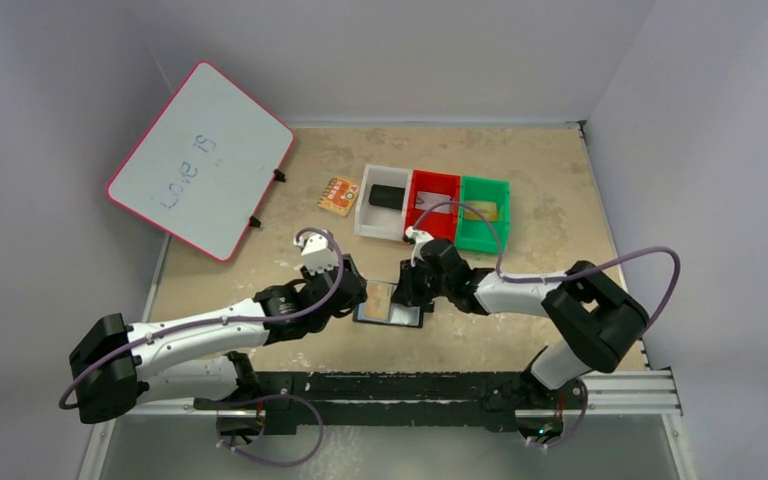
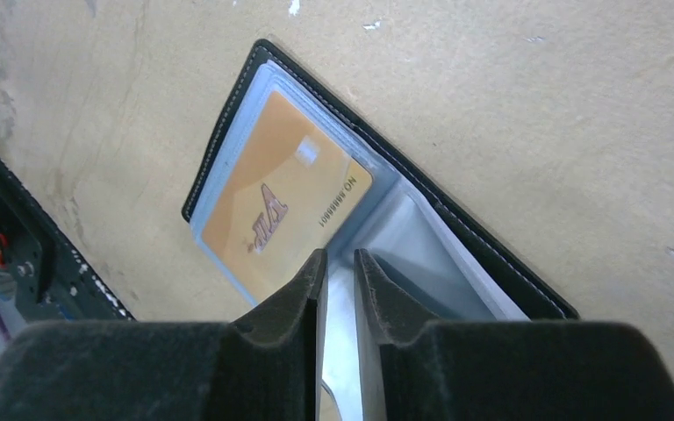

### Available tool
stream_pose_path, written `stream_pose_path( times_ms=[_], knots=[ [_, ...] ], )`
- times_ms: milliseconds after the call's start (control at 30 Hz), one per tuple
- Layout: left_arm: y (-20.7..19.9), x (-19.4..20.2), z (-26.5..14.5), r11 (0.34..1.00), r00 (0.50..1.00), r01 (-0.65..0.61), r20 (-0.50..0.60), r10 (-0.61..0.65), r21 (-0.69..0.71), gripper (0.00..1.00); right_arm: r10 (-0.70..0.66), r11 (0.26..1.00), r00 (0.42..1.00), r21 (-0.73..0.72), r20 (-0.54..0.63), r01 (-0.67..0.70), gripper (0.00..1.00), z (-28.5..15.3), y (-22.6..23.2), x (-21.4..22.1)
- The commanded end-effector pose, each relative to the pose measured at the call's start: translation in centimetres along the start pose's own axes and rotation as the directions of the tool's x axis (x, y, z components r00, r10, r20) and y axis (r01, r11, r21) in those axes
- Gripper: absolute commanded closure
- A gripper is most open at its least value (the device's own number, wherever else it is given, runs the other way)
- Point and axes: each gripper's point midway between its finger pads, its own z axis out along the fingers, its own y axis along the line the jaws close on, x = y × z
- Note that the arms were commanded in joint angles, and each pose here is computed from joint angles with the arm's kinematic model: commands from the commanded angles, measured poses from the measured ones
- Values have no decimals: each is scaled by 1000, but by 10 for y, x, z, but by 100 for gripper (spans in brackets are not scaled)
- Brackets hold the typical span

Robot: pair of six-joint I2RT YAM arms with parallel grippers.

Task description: Take the credit cards out of the card holder

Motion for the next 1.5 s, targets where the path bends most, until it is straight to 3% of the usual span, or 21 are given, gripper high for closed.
stream_pose_path(
  times_ms=[0,133,300,533,600,1467],
  knots=[
    [9,-8,1,999,999,29,41,-27,-31,41,-63,998,994,33,91,60,79,-20,3,-25],
    [3,-3,9,999,999,46,4,-46,4,36,-34,999,982,15,186,32,74,-42,13,-42],
    [-1,4,23,997,996,63,-61,-61,40,35,8,999,980,-41,199,0,71,-41,23,-44],
    [-12,16,29,997,992,31,-124,-22,76,41,211,974,955,-128,208,-187,68,-35,31,-40],
    [-14,19,29,995,990,25,-138,-12,95,43,294,953,943,-128,159,-276,70,-34,30,-29],
    [-21,56,47,989,958,-64,-270,98,131,58,397,910,917,-145,36,-388,72,-1,22,4]
  ],
)
